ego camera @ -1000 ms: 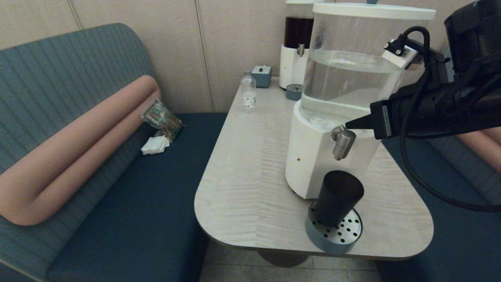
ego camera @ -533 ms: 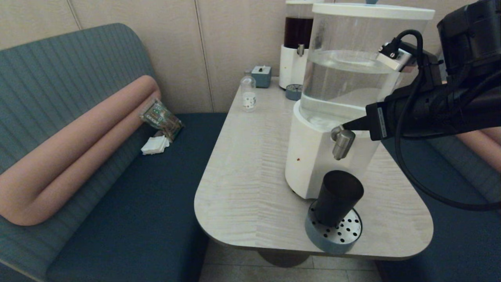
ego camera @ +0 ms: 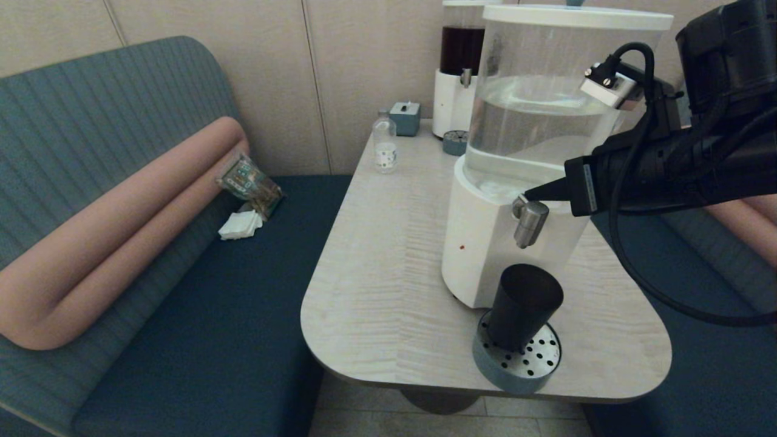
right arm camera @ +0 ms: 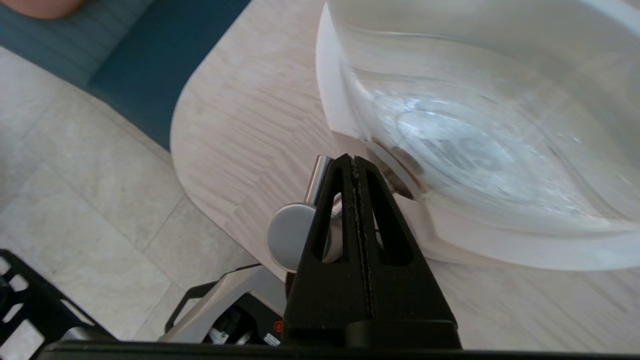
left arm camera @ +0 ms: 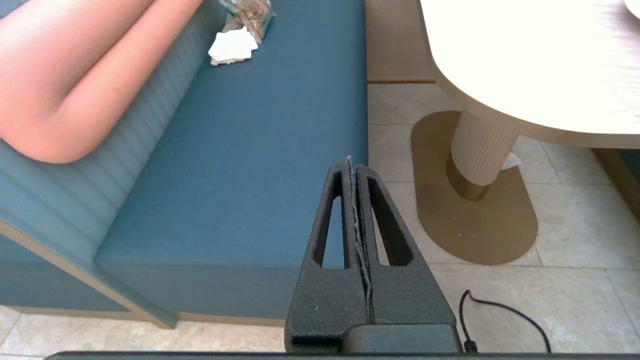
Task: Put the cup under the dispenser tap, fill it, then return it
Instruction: Turn on the faucet
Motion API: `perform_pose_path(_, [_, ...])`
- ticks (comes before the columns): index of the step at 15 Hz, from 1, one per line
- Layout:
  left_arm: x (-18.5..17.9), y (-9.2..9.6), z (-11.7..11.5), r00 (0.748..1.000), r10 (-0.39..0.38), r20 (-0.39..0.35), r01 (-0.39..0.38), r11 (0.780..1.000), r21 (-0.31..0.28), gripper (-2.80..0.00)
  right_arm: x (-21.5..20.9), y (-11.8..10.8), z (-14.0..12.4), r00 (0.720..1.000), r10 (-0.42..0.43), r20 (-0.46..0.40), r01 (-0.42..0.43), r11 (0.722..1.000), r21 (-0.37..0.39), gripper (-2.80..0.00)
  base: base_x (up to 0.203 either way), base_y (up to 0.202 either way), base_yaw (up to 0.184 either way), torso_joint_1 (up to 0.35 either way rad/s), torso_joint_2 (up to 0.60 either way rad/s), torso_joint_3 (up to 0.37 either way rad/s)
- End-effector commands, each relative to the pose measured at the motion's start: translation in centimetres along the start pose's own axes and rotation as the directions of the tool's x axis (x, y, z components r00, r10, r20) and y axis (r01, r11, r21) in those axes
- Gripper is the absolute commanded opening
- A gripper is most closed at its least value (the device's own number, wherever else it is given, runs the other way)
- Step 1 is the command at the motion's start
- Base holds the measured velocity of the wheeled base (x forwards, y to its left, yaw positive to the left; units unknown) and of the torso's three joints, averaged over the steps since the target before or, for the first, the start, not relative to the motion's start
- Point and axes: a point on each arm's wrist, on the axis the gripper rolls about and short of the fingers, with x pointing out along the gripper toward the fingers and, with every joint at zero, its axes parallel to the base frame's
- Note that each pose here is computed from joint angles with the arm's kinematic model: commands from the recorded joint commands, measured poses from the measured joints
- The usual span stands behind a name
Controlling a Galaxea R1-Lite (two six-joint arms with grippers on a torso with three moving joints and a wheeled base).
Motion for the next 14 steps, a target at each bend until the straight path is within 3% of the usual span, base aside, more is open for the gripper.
perform_pose_path(1, [0.0,0.0,0.0,1.0,0.0,-0.002,0.0,1.0,0.0,-2.8,0.3,0.0,-0.1,1.0,0.017,-0.011,-0.017,1.0,0.001,-2.8,0.0,0.0,0.0,0.0,0.0,0.0])
perform_pose_path(9, [0.0,0.0,0.0,1.0,0.0,-0.001,0.0,1.0,0.0,-2.8,0.6,0.1,0.2,0.998,0.058,-0.006,-0.058,0.998,-0.003,-2.8,0.0,0.0,0.0,0.0,0.0,0.0])
perform_pose_path(14, [0.0,0.0,0.0,1.0,0.0,-0.002,0.0,1.0,0.0,-2.8,-3.2,0.0,1.5,0.99,0.023,0.142,-0.021,1.0,-0.016,-2.8,0.0,0.0,0.0,0.0,0.0,0.0])
